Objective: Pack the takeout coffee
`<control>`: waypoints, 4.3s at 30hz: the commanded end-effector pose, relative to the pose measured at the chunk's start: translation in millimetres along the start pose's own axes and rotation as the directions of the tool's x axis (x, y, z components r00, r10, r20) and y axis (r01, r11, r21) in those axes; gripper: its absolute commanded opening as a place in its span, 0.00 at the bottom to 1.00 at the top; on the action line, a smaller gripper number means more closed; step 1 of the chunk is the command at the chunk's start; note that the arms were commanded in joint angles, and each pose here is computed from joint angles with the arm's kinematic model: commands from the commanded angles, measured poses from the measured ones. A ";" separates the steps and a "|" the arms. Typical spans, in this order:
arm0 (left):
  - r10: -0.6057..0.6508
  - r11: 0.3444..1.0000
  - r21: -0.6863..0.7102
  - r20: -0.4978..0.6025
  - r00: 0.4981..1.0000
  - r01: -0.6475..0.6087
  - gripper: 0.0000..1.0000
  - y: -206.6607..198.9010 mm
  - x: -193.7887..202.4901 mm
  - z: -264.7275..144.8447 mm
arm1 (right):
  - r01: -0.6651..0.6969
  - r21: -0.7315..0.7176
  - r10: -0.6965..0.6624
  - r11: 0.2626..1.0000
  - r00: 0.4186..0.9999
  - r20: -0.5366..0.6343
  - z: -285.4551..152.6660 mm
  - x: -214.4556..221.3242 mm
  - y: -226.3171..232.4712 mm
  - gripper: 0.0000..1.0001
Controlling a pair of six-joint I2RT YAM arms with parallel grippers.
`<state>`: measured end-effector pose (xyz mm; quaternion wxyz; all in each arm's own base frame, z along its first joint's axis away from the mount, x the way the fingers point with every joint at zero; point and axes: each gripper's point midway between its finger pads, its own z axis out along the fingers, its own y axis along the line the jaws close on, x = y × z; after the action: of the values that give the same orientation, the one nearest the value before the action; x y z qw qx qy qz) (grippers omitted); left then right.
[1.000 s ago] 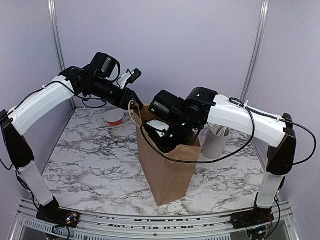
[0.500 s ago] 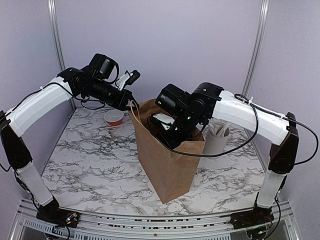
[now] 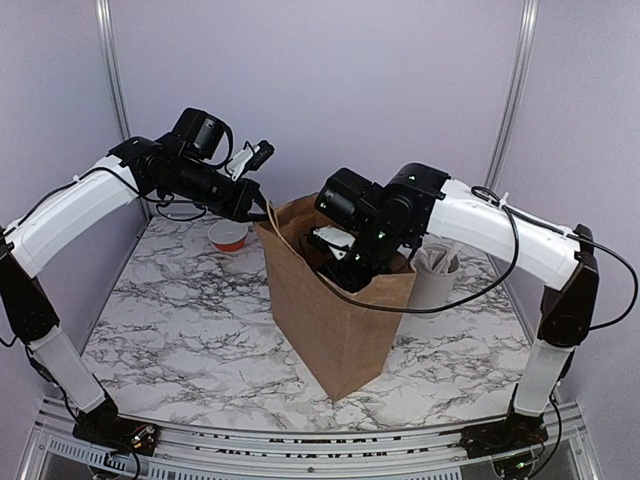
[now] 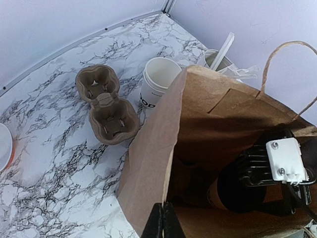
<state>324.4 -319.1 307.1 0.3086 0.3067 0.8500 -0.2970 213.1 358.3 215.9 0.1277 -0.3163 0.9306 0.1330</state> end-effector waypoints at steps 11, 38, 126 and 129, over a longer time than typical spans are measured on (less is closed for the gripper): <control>-0.011 1.000 -0.017 0.028 1.000 0.012 0.00 -4.6 0.6 -15.5 | 0.004 0.072 0.002 0.997 0.996 -0.085 22.4 25.9 -5.9 0.50; -0.028 0.999 -0.044 0.024 0.999 0.029 0.00 1.1 4.9 -14.0 | -0.004 0.108 0.018 0.994 0.992 -0.124 58.8 56.5 -15.8 0.50; -0.037 0.996 -0.083 0.036 0.999 0.040 0.00 8.4 0.2 -13.6 | 0.023 0.088 -0.020 0.996 0.999 -0.038 22.2 27.6 11.9 0.91; -0.037 0.996 -0.086 0.039 0.999 0.040 0.00 8.5 -0.7 -14.6 | 0.020 0.089 -0.019 0.996 1.000 -0.016 15.6 22.2 12.8 0.92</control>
<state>325.1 -308.5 305.4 0.3199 0.2776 0.8632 -0.2749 187.6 353.5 175.8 0.1129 -0.3198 0.9375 0.0783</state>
